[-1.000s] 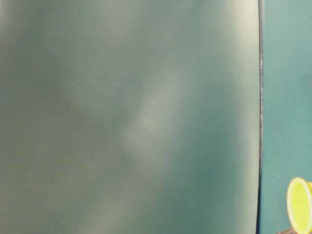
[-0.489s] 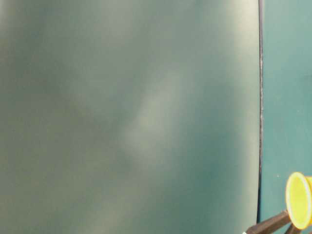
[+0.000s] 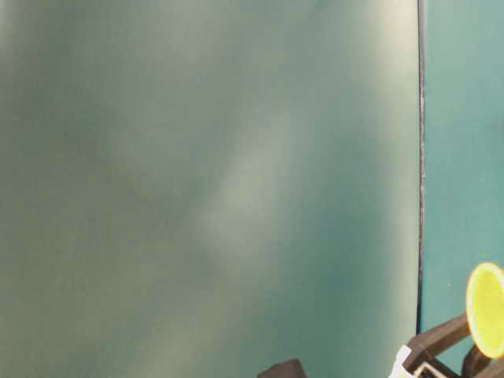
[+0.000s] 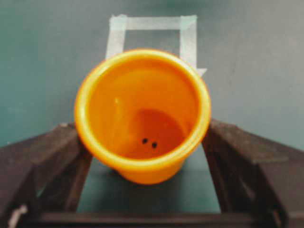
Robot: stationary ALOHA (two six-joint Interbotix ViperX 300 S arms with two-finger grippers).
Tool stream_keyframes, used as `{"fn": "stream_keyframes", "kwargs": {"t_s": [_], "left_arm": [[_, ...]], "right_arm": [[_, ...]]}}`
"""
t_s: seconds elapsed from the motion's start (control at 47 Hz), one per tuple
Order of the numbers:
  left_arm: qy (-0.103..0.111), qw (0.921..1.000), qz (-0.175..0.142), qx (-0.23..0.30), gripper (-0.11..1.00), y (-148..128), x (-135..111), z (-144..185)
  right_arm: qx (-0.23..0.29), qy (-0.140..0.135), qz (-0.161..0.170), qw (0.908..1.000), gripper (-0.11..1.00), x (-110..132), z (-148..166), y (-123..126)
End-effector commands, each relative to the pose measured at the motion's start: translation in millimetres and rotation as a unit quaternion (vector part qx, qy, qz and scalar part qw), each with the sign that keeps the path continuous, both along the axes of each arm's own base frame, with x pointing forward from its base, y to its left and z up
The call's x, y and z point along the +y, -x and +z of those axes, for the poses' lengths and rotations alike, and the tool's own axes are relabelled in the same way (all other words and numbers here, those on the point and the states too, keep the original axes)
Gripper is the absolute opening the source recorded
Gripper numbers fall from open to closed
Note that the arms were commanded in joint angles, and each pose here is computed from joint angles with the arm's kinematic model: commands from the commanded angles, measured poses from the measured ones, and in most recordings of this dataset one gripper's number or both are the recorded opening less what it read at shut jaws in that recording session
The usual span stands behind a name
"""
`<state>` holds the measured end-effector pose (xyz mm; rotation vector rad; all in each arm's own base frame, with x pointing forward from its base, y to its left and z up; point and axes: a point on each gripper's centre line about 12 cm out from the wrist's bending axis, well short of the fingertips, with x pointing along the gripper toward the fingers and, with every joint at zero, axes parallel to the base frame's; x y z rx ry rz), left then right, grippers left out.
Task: Move the cup forward with left arm.
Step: 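Close the left gripper around the orange cup's body, then slide the gripped cup with the left gripper toward the table's front edge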
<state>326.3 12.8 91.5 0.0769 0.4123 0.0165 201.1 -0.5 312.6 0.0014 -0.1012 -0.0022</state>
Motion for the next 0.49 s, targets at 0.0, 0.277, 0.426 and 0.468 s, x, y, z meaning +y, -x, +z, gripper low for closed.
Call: {"fn": "stream_keyframes", "kwargs": {"t_s": [0.0, 0.277, 0.426, 0.468], "left_arm": [[-0.002, 0.9999, -0.002, -0.013, 0.76, -4, 0, 7], [-0.002, 0.9998, -0.001, -0.022, 0.65, -7, 1, 13], [-0.002, 0.9996, -0.002, -0.03, 0.65, -7, 0, 18], [-0.001, 0.9995, -0.003, -0.031, 0.65, -7, -1, 19]], "right_arm": [[-0.015, 0.001, 0.0, 0.9999, -0.01, 0, 14, -1], [-0.014, 0.001, -0.001, 0.9999, -0.01, 0, 15, -1], [-0.014, 0.001, 0.0, 0.9999, -0.01, 0, 15, -1], [-0.014, 0.001, -0.001, 0.9999, -0.01, 0, 15, -1]]}}
